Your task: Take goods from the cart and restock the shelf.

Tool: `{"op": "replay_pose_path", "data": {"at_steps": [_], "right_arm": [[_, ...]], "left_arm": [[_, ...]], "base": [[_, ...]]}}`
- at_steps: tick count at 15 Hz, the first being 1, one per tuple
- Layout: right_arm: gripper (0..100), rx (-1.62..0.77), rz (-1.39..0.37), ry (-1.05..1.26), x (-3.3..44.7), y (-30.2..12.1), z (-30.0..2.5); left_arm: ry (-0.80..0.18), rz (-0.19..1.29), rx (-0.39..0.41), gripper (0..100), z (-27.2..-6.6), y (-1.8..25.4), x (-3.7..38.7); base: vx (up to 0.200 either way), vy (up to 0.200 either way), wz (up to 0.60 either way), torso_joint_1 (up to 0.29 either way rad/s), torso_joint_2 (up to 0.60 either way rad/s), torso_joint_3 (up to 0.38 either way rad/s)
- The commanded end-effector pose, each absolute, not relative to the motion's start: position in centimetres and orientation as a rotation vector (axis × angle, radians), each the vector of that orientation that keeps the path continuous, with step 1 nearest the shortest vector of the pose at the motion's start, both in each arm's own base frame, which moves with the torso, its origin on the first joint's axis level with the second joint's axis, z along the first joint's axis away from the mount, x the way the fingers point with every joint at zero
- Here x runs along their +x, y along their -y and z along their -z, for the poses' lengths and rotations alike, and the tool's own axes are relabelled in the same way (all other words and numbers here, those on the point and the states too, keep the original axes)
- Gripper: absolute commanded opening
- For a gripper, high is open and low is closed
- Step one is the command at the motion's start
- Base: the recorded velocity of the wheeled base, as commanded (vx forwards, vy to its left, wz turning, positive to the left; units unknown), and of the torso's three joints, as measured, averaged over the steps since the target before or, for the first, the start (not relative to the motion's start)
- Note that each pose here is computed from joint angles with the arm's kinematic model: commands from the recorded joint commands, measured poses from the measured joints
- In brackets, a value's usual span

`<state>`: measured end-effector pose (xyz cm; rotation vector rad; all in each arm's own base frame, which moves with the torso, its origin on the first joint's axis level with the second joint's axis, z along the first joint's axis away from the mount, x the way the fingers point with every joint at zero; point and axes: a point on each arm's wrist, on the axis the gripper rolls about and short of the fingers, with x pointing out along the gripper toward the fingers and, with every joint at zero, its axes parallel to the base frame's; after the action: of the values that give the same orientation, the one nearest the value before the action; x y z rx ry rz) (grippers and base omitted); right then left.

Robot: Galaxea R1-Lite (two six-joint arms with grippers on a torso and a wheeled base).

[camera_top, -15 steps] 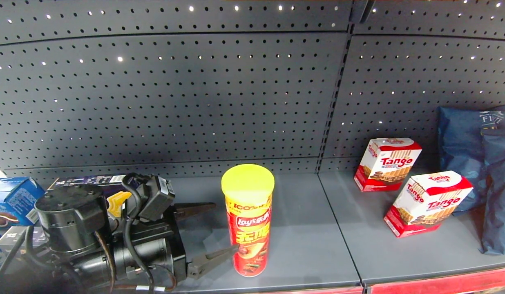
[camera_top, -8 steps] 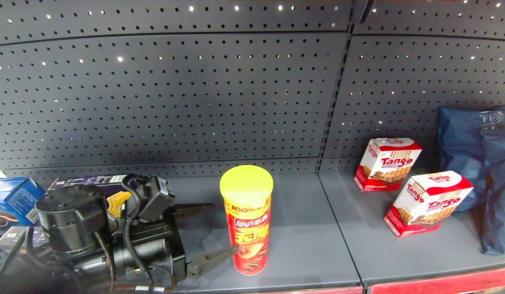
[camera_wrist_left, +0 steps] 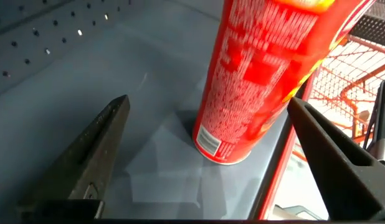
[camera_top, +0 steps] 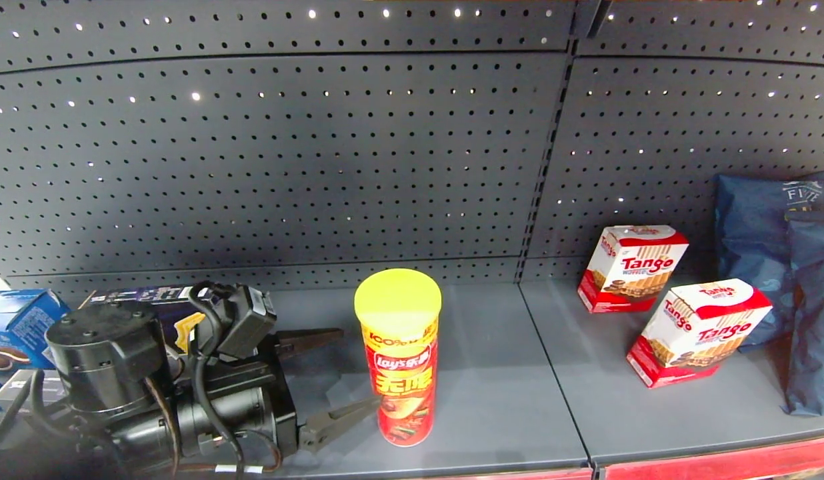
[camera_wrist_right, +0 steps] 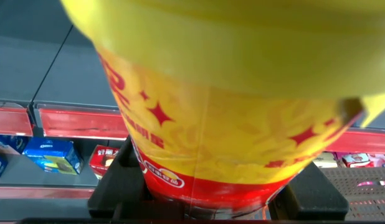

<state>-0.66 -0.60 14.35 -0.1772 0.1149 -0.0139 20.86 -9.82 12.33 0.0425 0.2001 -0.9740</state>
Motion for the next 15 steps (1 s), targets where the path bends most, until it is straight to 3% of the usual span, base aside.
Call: {"op": "replay_pose_path", "data": {"at_steps": [1, 10, 15], "right_arm": [[0, -0.179, 0.012, -0.122, -0.6, 0.6, -14.1], [0, -0.181, 0.013, -0.131, -0.6, 0.6, -13.9], [0, -0.181, 0.025, -0.132, -0.6, 0.6, -13.7]], "left_arm": [[-0.167, 0.973, 0.046, 100, -13.1, 9.6, 20.3], [-0.029, 0.965, 0.057, 100, -15.7, 8.1, 16.8], [0.098, 0.861, 0.073, 100, -17.7, 5.8, 14.8]], "base": [[0.000, 0.000, 0.00, 0.000, 0.00, 0.000], [0.000, 0.000, 0.00, 0.000, 0.00, 0.000], [0.000, 0.000, 0.00, 0.000, 0.00, 0.000]]}}
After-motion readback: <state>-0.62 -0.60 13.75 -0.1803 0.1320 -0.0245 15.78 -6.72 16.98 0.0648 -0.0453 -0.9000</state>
